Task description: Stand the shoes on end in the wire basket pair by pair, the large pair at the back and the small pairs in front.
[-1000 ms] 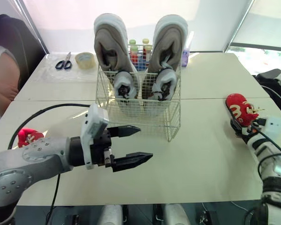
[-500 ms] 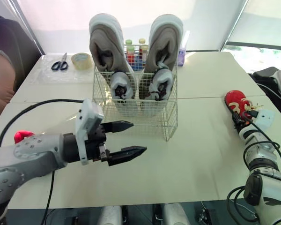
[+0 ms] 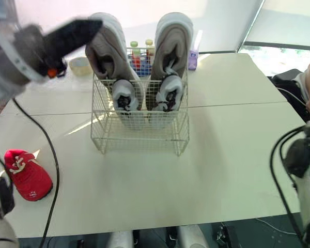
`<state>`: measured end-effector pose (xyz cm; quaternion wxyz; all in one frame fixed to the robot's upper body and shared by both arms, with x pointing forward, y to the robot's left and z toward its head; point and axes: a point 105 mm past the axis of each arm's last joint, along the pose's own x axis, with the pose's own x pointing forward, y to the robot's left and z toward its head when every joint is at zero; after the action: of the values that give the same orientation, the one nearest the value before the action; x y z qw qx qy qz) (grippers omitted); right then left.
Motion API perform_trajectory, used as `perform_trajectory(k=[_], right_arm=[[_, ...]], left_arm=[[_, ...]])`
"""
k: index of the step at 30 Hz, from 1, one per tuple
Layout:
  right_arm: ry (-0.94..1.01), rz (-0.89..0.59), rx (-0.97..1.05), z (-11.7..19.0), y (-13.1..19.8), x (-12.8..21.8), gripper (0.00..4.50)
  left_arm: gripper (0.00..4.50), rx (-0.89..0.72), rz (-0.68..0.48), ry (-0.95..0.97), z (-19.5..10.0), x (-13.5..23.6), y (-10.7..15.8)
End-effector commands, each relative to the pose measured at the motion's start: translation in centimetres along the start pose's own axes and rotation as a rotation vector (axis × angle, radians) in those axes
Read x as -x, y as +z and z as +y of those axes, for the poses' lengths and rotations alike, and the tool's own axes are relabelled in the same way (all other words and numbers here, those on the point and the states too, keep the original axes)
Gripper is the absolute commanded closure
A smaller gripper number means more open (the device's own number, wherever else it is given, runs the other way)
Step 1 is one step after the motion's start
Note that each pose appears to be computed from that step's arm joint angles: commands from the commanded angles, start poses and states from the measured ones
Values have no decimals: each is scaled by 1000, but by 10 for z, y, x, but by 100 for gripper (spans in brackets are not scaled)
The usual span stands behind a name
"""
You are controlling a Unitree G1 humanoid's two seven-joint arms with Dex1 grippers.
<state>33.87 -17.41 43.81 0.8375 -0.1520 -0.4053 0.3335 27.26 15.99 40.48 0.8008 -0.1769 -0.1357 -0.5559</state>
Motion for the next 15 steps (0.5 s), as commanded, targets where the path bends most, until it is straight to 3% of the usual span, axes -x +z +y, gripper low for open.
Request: perform_trajectory(k=[1, 6, 15], right_arm=[[184, -51, -17, 42, 16, -15, 236], [331, -72, -34, 78, 14, -26, 236], [433, -68, -24, 104, 11, -26, 236]], left_arm=[[0, 36, -65, -101, -17, -8, 21], [0, 47, -16, -162, -30, -16, 19], [0, 1, 37, -105, -19, -25, 10]])
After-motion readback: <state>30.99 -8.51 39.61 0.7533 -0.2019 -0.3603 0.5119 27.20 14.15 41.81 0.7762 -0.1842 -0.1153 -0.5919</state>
